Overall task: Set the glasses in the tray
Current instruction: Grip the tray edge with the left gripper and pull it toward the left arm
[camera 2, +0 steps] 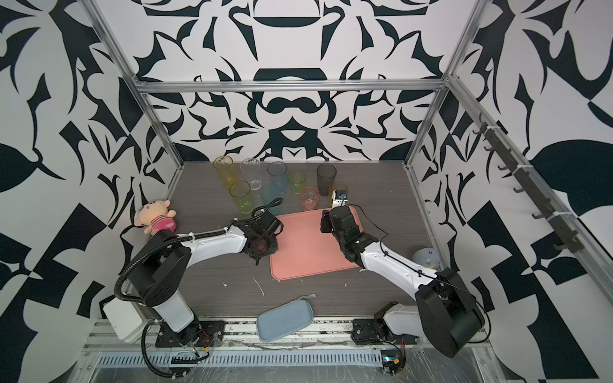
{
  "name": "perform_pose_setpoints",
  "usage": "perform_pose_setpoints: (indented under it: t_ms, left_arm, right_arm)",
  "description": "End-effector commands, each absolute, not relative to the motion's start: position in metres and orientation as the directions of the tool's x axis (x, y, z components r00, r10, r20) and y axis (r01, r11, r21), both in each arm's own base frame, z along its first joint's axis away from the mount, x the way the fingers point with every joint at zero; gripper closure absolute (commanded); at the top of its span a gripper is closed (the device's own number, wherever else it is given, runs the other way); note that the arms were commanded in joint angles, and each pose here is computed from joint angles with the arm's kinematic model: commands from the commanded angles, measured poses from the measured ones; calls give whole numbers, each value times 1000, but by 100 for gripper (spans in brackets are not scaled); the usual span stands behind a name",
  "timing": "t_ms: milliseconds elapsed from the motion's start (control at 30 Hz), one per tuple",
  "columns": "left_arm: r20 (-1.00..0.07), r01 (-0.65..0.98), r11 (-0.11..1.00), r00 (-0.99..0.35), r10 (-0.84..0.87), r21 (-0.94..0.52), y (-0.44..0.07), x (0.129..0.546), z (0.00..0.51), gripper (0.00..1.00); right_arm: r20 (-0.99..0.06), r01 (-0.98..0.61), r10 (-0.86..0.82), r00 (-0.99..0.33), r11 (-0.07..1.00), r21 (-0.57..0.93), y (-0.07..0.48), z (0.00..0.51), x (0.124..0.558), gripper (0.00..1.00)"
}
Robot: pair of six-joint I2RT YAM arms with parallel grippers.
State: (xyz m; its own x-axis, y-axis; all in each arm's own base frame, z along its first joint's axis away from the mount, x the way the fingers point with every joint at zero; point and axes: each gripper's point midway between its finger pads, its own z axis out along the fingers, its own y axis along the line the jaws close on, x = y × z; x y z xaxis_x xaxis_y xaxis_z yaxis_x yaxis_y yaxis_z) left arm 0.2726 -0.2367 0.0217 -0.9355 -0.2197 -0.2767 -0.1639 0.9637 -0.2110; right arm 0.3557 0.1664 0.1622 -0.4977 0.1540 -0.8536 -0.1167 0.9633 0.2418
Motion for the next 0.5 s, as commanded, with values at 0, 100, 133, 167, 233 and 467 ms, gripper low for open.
perform_pose_setpoints:
  t_ms: [0,100,133,167,233,467]
  left_arm:
    - [-246,-176,961,-942,-227,-214,-236,265,13,81]
    - [-246,-174,962,-943,-224,-210,-234,263,13,86]
    - [-246,-171,963,-944,-220,-207,-233,263,13,86]
    - [-247,-167,965,-945,-216,-204,-232,263,13,87]
    - [-246,-162,968,-947,-207,-194,-229,262,12,89]
    - [-215,-114,970,-963,-162,-216,-210,262,14,97]
  right_arm:
    - [-874,-109,184,-449,960,257,166,178,362,57]
    - [-874,-106,177,-453,962,250,165,176,362,57]
    - [-873,-106,176,-454,963,249,165,176,362,57]
    - [-873,-106,173,-456,963,246,165,175,363,57]
    - [-872,-106,173,-458,963,247,166,175,363,57]
    - [-873,-104,165,-460,966,238,165,174,363,57]
